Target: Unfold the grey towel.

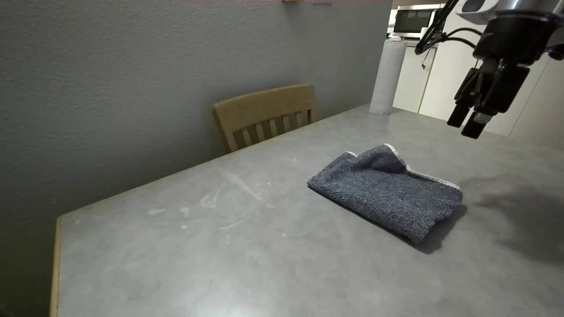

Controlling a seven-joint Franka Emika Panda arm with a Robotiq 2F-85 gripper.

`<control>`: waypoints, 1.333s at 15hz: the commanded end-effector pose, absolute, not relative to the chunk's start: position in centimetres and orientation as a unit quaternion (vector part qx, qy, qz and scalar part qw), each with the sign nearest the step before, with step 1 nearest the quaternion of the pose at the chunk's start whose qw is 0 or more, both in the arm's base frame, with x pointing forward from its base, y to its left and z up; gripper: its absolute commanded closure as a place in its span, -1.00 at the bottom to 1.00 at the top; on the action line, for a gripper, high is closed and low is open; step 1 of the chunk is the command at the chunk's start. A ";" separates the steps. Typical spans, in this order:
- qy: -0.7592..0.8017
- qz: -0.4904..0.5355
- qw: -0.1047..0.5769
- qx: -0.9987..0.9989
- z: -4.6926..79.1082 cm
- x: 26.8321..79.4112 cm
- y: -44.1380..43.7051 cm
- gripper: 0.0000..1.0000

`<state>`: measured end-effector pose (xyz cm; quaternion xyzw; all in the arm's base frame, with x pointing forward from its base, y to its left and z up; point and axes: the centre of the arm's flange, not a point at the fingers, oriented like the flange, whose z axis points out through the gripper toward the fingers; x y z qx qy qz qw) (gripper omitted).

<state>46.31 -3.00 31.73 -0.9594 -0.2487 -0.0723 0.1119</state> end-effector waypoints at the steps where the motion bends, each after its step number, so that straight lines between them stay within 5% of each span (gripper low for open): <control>1: -0.261 -0.059 0.098 -0.959 29.5 48.9 -3.3 -1.00; 11: -0.256 -0.045 0.022 -0.965 24.2 54.5 -4.8 -1.00; 20: -0.236 -0.051 0.033 -0.970 20.5 56.2 -8.5 -1.00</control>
